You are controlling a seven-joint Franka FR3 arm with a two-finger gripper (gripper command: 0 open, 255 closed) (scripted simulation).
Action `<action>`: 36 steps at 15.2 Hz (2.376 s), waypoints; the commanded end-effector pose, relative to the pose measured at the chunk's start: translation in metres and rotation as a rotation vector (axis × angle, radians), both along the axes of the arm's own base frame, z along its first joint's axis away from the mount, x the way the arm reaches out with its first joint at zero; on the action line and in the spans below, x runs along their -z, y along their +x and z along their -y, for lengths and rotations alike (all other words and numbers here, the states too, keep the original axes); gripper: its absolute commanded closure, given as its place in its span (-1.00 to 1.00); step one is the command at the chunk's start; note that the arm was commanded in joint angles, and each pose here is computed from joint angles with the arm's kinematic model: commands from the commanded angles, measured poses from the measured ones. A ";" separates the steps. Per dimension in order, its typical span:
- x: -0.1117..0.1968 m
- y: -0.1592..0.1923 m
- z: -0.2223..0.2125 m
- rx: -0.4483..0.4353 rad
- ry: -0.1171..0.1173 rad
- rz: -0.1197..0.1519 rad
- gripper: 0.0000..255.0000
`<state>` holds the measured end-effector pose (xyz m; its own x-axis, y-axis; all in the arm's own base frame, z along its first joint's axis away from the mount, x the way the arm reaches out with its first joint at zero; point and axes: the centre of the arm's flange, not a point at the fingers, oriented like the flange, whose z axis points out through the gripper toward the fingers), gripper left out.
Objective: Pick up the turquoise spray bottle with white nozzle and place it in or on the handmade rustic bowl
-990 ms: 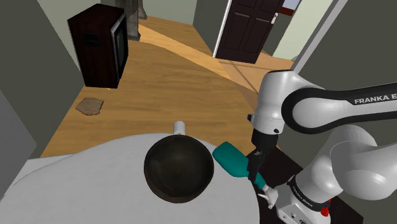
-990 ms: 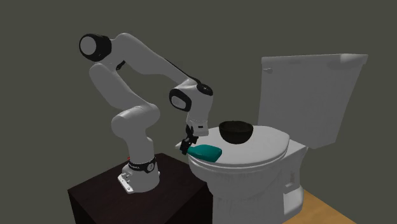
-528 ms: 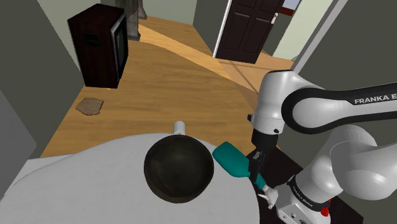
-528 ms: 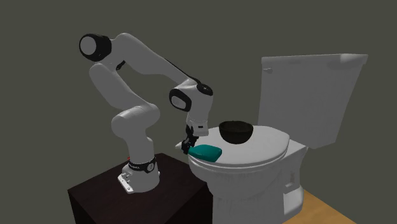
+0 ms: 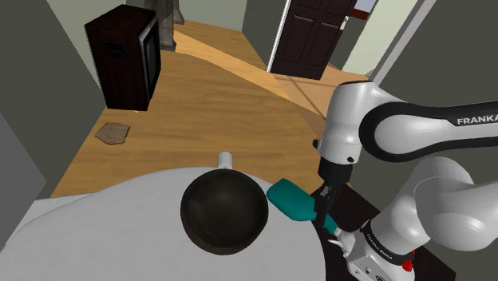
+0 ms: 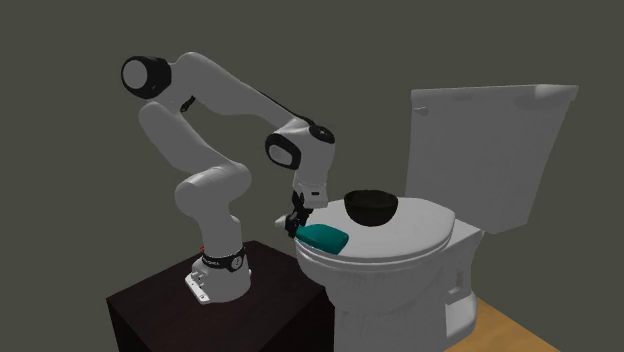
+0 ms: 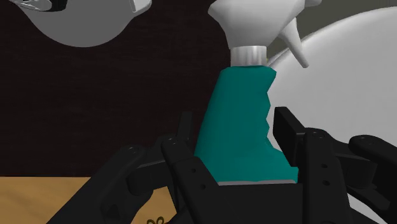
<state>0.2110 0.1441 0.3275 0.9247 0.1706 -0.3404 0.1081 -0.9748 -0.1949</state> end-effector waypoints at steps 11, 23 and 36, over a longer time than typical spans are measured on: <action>-0.063 0.000 0.001 0.000 0.000 -0.001 1.00; -0.127 0.000 0.001 0.000 0.000 -0.001 1.00; -0.164 0.036 -0.070 0.000 0.000 -0.001 1.00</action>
<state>0.2396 0.2027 0.4899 0.9243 0.1705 -0.3414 0.1083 -0.9751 -0.1936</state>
